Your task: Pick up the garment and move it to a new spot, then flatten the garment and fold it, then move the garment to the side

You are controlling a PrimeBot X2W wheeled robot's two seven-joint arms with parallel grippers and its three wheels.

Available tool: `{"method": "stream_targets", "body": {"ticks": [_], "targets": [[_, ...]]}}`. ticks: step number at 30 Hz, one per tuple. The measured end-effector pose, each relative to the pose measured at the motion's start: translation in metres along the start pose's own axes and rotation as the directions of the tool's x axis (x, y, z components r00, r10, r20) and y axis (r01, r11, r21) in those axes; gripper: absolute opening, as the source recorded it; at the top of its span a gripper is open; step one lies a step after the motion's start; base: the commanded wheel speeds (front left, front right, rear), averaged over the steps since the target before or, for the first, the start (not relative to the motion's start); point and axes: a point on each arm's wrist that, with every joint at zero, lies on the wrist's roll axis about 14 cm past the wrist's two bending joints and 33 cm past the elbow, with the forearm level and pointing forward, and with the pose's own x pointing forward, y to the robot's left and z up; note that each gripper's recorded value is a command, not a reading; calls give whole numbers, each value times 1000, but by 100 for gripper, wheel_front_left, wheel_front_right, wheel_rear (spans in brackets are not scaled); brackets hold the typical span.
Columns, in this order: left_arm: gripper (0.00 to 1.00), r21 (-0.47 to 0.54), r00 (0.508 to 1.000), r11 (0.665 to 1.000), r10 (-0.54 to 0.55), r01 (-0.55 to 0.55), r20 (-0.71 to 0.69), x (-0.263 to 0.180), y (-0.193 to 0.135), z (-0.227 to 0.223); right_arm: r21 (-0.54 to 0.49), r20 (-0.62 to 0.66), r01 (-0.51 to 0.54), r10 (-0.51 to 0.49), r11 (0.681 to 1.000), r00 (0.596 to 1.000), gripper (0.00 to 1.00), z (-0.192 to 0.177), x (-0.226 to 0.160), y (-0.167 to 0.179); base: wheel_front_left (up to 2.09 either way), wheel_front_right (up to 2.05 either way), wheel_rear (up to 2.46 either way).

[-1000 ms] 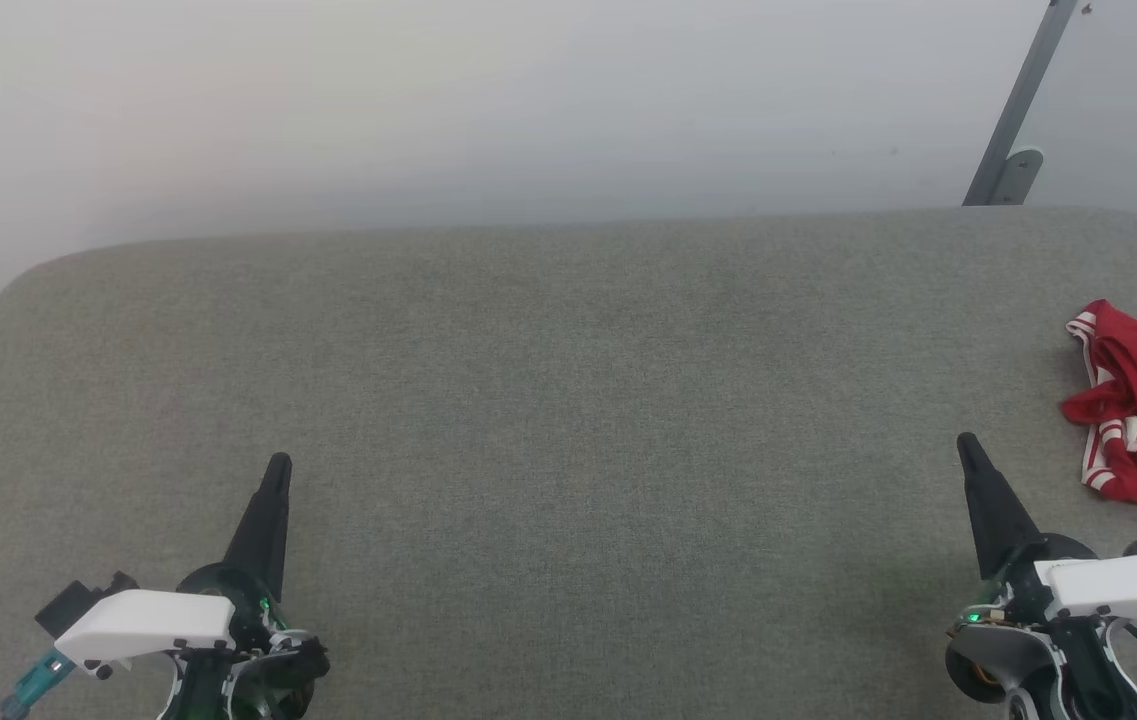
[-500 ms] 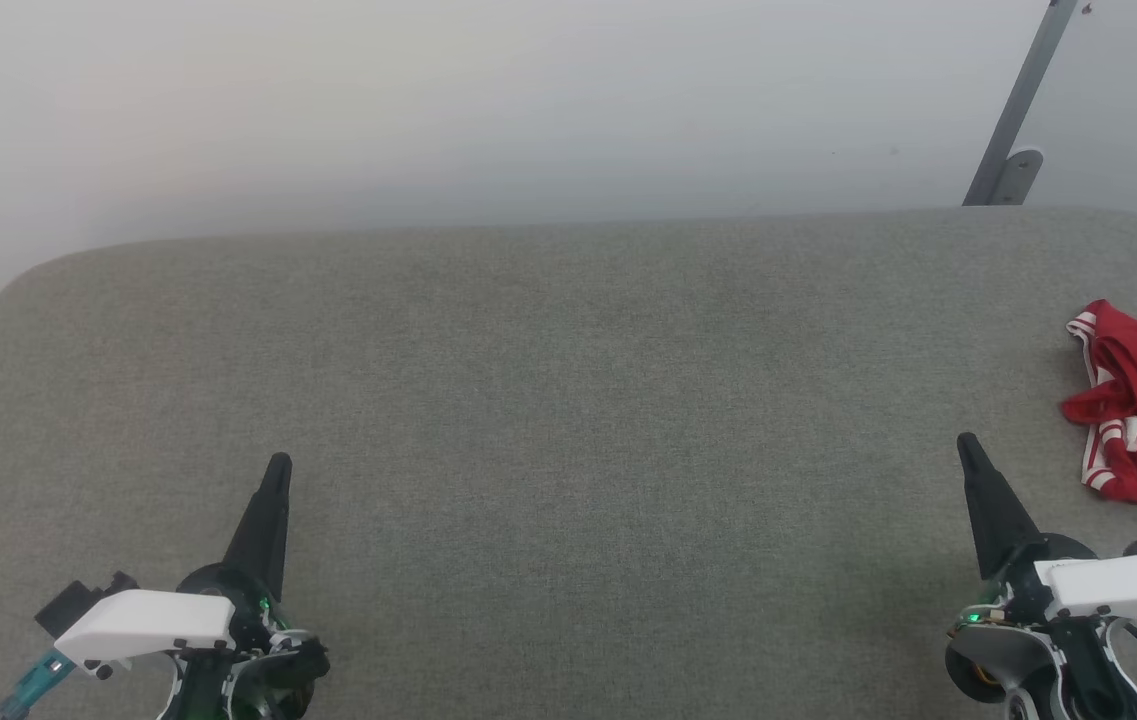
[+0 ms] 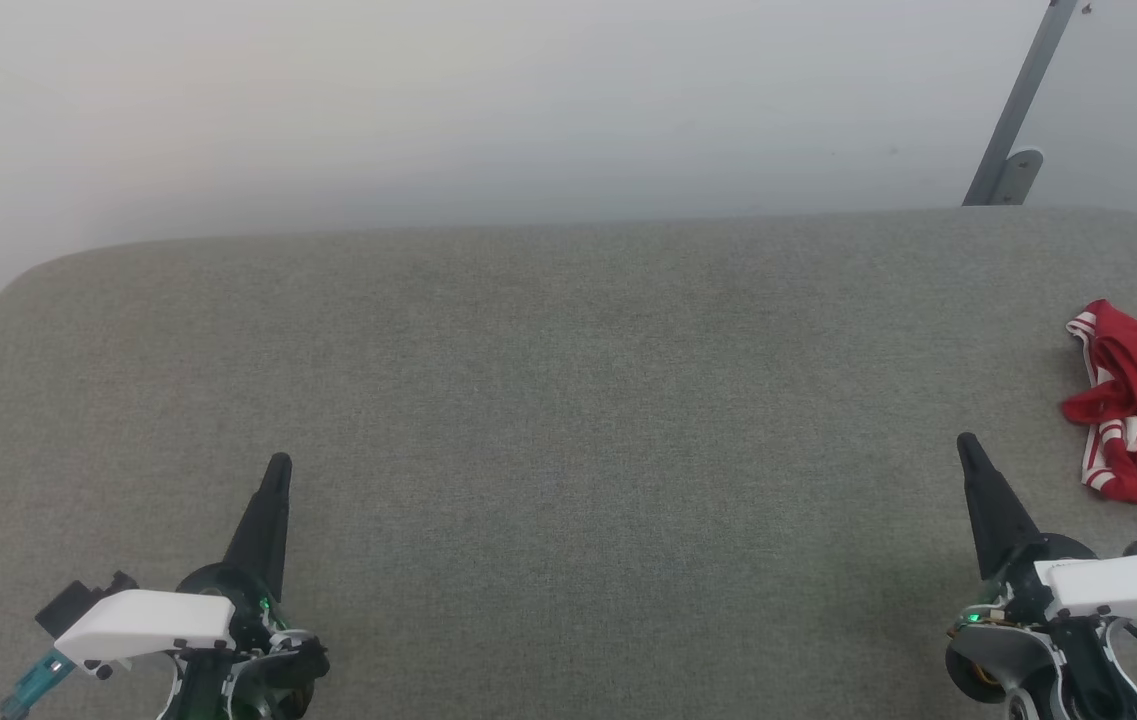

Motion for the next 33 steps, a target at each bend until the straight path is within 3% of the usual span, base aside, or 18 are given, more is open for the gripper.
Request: {"method": "stream_targets", "body": {"ticks": [33], "targets": [[0, 0, 1000, 1000, 0, 0, 0, 0, 0, 0, 0, 0, 0, 0, 1000, 1000, 0, 0, 0, 0, 0, 0, 0]]}}
